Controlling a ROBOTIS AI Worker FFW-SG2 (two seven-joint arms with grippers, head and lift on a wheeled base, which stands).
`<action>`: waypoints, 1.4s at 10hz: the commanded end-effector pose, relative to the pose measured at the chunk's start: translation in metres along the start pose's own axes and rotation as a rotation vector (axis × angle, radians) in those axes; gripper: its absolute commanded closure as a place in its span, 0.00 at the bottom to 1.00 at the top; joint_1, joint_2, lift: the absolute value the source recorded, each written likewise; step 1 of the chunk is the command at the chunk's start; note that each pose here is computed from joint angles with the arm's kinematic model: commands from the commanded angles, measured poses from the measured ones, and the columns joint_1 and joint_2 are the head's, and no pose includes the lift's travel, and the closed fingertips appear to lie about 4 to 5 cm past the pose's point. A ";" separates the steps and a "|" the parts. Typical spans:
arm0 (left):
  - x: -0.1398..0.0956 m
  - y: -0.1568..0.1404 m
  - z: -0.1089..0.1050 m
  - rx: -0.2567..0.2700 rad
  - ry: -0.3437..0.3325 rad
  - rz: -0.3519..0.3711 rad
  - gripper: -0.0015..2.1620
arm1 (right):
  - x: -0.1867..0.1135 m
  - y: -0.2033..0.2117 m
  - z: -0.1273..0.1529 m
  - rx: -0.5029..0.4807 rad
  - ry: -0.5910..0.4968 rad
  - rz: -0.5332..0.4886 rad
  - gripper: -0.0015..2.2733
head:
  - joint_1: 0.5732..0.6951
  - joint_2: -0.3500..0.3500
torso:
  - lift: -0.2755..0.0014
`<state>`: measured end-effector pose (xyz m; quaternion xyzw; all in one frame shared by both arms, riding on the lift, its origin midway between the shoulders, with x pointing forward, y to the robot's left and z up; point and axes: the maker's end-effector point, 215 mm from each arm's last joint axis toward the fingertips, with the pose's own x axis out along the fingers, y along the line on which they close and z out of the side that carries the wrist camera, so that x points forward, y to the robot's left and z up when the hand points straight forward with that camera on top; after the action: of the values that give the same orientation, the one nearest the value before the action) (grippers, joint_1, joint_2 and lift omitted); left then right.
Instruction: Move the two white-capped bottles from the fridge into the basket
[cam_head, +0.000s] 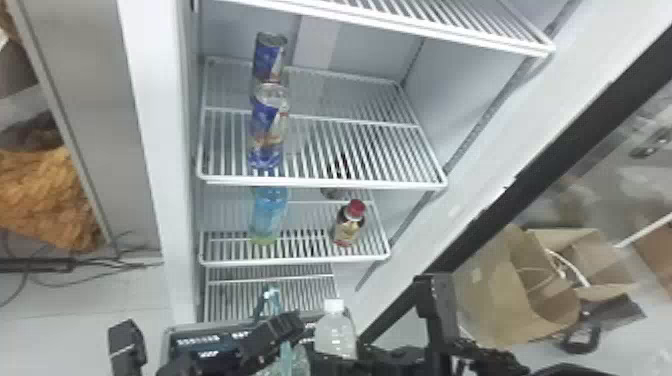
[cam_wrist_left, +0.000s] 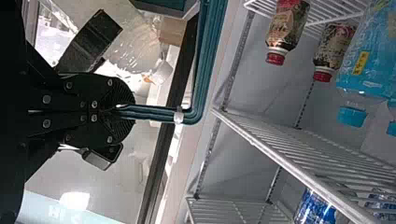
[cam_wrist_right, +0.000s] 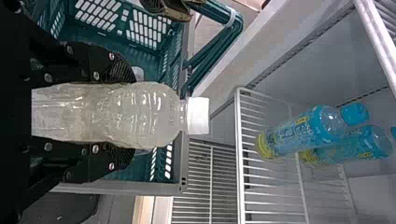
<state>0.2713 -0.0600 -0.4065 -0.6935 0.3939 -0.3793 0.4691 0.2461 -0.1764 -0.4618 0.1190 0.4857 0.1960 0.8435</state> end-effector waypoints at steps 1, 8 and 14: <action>0.000 0.001 -0.001 -0.002 -0.001 0.001 0.54 | 0.000 0.000 0.000 -0.003 0.002 0.000 0.30 | 1.00 0.00 | 0.99; -0.001 0.000 0.001 -0.001 -0.005 -0.001 0.54 | -0.019 -0.017 0.044 -0.074 -0.134 -0.082 0.24 | 1.00 0.00 | 0.99; -0.001 0.000 0.000 -0.005 -0.006 -0.002 0.54 | -0.072 -0.041 0.135 -0.198 -0.444 -0.227 0.24 | 1.00 0.00 | 0.99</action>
<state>0.2711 -0.0587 -0.4073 -0.6961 0.3929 -0.3764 0.4684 0.3347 -0.2454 -0.3629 0.0233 0.2931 0.1164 0.9487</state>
